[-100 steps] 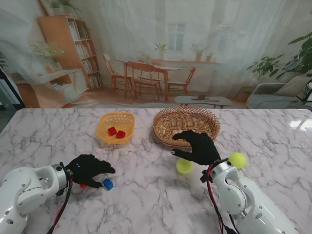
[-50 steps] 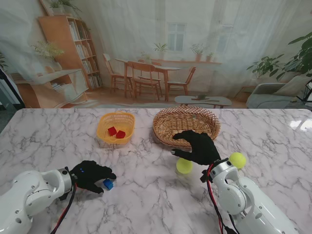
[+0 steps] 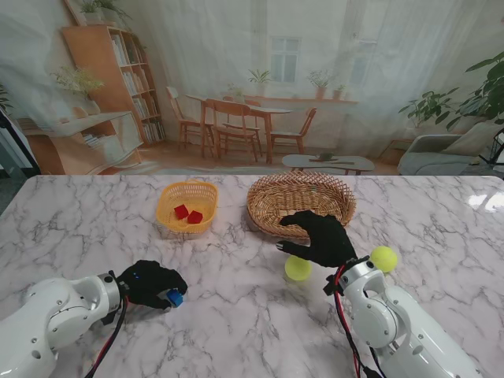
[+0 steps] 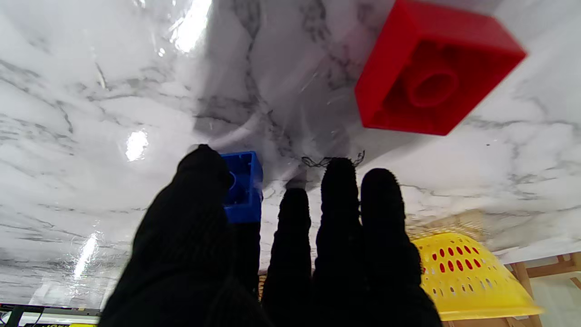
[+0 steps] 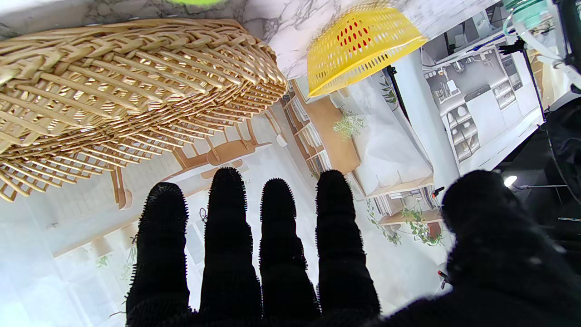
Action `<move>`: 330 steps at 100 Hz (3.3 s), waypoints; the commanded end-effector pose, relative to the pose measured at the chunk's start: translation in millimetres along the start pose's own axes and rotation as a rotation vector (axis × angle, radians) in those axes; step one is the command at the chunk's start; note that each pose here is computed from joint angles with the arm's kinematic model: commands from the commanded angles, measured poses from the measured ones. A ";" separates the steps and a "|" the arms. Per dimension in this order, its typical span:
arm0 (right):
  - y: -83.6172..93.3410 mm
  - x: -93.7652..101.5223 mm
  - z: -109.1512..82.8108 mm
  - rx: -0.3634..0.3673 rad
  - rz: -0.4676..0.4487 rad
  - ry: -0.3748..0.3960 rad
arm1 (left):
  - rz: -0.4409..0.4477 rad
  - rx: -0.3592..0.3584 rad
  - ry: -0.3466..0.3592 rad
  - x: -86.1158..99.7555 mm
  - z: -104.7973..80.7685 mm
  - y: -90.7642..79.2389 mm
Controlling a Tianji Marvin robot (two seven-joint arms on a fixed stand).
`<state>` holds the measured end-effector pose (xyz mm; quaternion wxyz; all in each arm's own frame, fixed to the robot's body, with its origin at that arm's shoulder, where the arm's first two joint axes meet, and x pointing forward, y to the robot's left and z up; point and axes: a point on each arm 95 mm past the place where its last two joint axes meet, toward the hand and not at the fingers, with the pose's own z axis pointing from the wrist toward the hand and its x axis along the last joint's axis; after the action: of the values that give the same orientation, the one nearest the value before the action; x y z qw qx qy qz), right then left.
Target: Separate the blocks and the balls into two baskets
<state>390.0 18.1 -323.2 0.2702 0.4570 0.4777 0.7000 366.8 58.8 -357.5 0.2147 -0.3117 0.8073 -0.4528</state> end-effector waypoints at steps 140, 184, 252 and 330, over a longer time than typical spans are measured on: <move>-2.8 -1.6 2.0 0.019 0.006 -0.014 | 0.063 0.163 -0.103 -42.5 -8.8 -79.7; -2.1 -2.0 1.8 0.015 0.008 -0.014 | 0.028 0.234 -0.214 -71.9 18.4 -104.9; -2.3 -1.0 1.7 0.016 0.009 -0.007 | -0.049 0.241 -0.351 -108.9 77.1 -136.1; -3.3 -1.1 2.0 0.018 0.009 -0.008 | -0.007 0.147 -0.385 -124.0 87.2 -118.5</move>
<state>392.7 19.7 -324.3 0.2648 0.4621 0.4799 0.6972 546.8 40.4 -291.8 0.3834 -0.3859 0.7072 -0.4516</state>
